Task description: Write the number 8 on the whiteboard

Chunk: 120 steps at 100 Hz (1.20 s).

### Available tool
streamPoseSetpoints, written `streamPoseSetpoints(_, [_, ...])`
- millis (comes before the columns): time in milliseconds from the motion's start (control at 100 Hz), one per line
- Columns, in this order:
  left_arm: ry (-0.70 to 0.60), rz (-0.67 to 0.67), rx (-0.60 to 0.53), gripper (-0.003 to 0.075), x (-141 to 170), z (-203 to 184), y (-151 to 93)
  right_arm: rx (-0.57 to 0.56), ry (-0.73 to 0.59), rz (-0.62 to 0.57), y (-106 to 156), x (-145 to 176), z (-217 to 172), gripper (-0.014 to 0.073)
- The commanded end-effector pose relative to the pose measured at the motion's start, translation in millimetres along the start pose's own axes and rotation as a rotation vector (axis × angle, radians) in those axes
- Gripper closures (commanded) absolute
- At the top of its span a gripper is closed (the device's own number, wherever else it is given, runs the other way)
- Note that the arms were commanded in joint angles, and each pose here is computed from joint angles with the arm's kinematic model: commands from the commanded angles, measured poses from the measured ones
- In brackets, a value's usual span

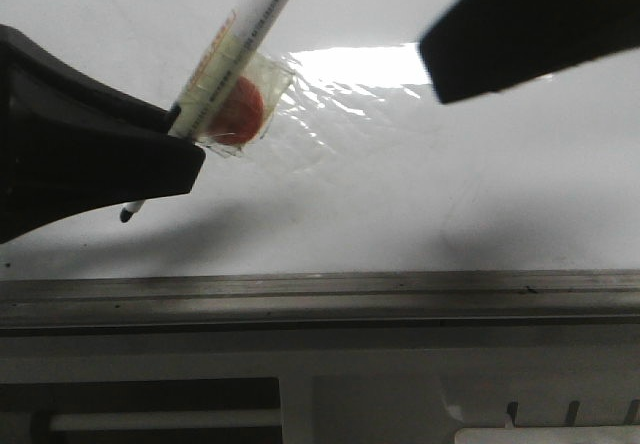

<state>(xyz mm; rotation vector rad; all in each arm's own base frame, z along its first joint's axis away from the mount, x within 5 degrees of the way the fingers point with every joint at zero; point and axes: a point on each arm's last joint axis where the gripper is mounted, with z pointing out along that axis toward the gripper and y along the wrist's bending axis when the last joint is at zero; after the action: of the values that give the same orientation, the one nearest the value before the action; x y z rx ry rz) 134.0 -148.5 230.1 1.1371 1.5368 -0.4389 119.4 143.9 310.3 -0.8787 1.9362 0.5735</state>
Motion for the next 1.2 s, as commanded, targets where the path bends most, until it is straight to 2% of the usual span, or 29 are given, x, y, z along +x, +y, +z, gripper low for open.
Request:
streamPoseSetpoints(0, [-0.106, 0.037, 0.013, 0.0741, -19.0, -1.3, 1.2, -0.016, -0.158, -0.021, 4.9, -30.3, 4.0, 0.0263])
streamPoseSetpoints(460, [-0.106, 0.041, 0.015, 0.0741, -18.9, -1.3, 1.0, -0.051, -0.099, 0.024, 13.5, -56.8, 54.0, 0.0272])
streamPoseSetpoints(560, [-0.106, 0.041, 0.015, 0.0741, -18.9, -1.3, 1.0, -0.052, -0.063, 0.041, 13.4, -54.3, 62.7, 0.0400])
streamPoseSetpoints(570, [-0.106, 0.041, 0.015, 0.0741, -18.9, -1.3, 1.0, -0.051, -0.056, 0.046, 12.9, -53.6, 63.7, 0.0440])
streamPoseSetpoints(660, [-0.106, 0.041, 0.015, 0.0730, -18.9, -1.3, 1.0, -0.049, -0.027, 0.069, 11.0, -50.6, 66.9, 0.0604])
streamPoseSetpoints(700, [-0.106, 0.041, 0.015, 0.0697, -18.9, -1.3, 1.0, -0.049, -0.016, 0.077, 10.5, -49.5, 67.6, 0.0663])
streamPoseSetpoints(750, [-0.106, 0.041, 0.015, 0.0629, -18.9, -1.3, 1.0, -0.049, -0.011, 0.081, 10.2, -49.1, 67.6, 0.0662])
streamPoseSetpoints(850, [-0.107, 0.037, 0.013, 0.0443, -19.0, -1.3, 1.2, -0.047, -0.009, 0.074, 10.1, -48.9, 67.6, 0.0661])
streamPoseSetpoints(900, [-0.108, 0.023, 0.006, 0.0390, -19.3, -1.7, 1.8, -0.047, -0.011, 0.072, 10.0, -49.1, 67.6, 0.0661])
streamPoseSetpoints(1060, [-0.063, -0.100, -0.079, 0.0387, -21.2, -18.8, 8.8, -0.048, -0.015, 0.077, 10.1, -49.4, 67.6, 0.0661])
streamPoseSetpoints(1190, [-0.013, -0.193, -0.190, 0.0387, -23.1, -54.8, 14.2, -0.045, -0.033, 0.114, 8.8, -54.6, 64.5, 0.0658])
